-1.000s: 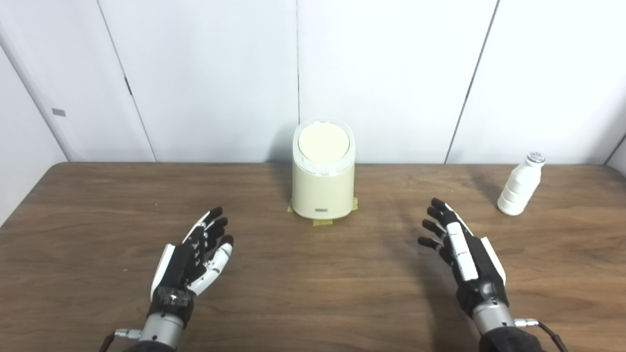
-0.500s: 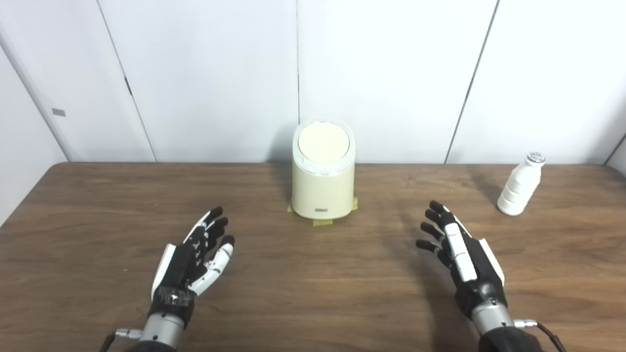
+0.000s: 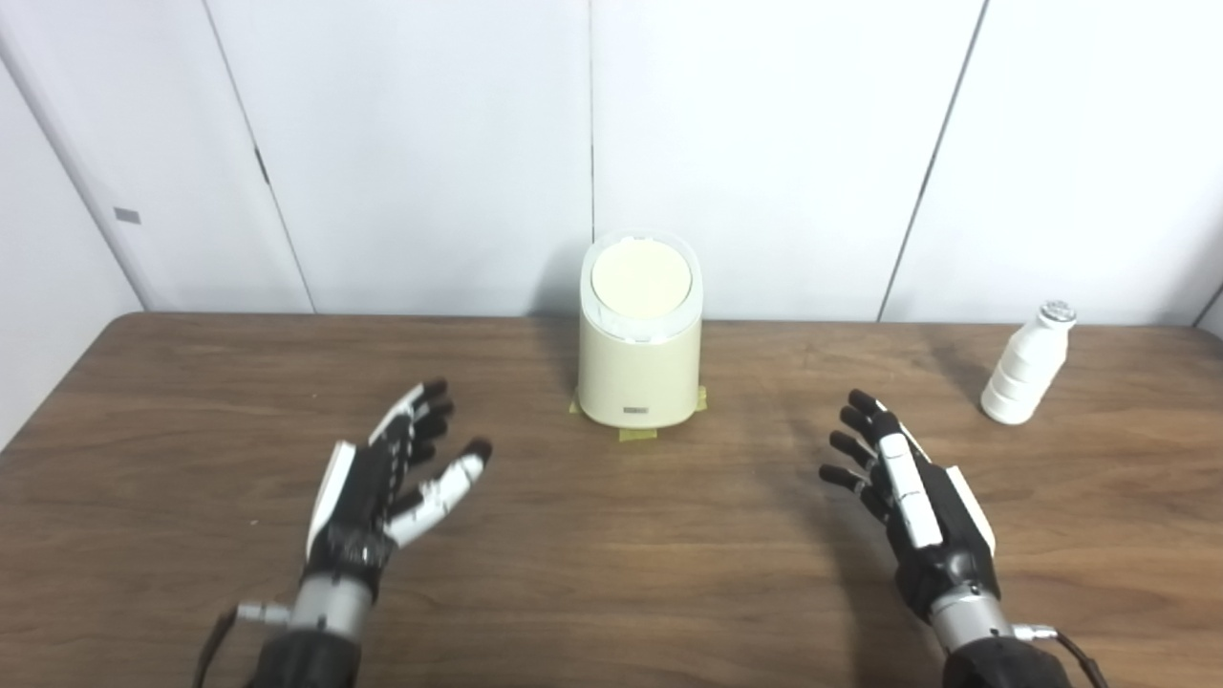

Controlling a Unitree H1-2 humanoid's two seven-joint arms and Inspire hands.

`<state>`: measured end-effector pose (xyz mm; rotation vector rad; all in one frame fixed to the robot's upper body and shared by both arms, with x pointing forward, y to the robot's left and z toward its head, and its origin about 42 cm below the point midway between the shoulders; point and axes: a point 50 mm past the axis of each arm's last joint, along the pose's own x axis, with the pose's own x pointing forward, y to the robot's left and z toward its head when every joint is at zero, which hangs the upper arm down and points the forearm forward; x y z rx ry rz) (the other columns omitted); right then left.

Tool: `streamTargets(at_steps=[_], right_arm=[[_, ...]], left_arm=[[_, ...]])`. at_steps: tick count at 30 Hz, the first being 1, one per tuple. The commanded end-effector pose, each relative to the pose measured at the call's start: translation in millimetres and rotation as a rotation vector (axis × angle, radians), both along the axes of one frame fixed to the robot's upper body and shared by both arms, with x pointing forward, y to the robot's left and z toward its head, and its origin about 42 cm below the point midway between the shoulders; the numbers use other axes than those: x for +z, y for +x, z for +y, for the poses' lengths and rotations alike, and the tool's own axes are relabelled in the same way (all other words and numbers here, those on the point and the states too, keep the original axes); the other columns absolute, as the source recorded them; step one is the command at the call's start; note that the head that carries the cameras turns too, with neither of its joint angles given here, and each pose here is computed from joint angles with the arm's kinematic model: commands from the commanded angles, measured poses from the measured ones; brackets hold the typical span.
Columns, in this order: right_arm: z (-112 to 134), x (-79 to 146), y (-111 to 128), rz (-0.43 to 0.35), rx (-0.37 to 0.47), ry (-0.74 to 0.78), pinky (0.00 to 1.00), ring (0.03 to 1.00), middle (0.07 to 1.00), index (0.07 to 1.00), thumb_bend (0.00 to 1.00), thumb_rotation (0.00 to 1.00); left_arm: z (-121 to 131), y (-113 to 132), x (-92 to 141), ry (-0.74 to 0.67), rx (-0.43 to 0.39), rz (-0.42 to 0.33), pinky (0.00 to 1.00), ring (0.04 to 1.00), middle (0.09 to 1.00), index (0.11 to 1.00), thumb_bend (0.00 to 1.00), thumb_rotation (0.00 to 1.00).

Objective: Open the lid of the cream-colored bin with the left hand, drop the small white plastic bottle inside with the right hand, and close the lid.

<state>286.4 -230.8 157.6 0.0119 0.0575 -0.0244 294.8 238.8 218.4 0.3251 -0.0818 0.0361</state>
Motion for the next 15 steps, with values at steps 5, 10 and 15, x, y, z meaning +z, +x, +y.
streamTargets(at_steps=[5,10,15], right_arm=[[1,14,10,-0.087,0.013,0.008,0.74,0.870,0.907,0.890,0.53,0.86],[2,12,11,-0.089,0.011,-0.001,0.73,0.869,0.906,0.888,0.54,0.86],[3,11,11,-0.088,0.010,-0.007,0.71,0.862,0.901,0.885,0.53,0.87]], left_arm=[[-9,46,63,0.074,-0.088,-0.160,0.82,0.941,0.983,1.000,0.77,0.35],[-15,82,89,0.107,-0.119,-0.167,0.86,0.932,0.976,1.000,0.81,0.33],[-24,114,112,0.154,-0.141,-0.148,0.84,0.916,0.955,1.000,0.86,0.35]])
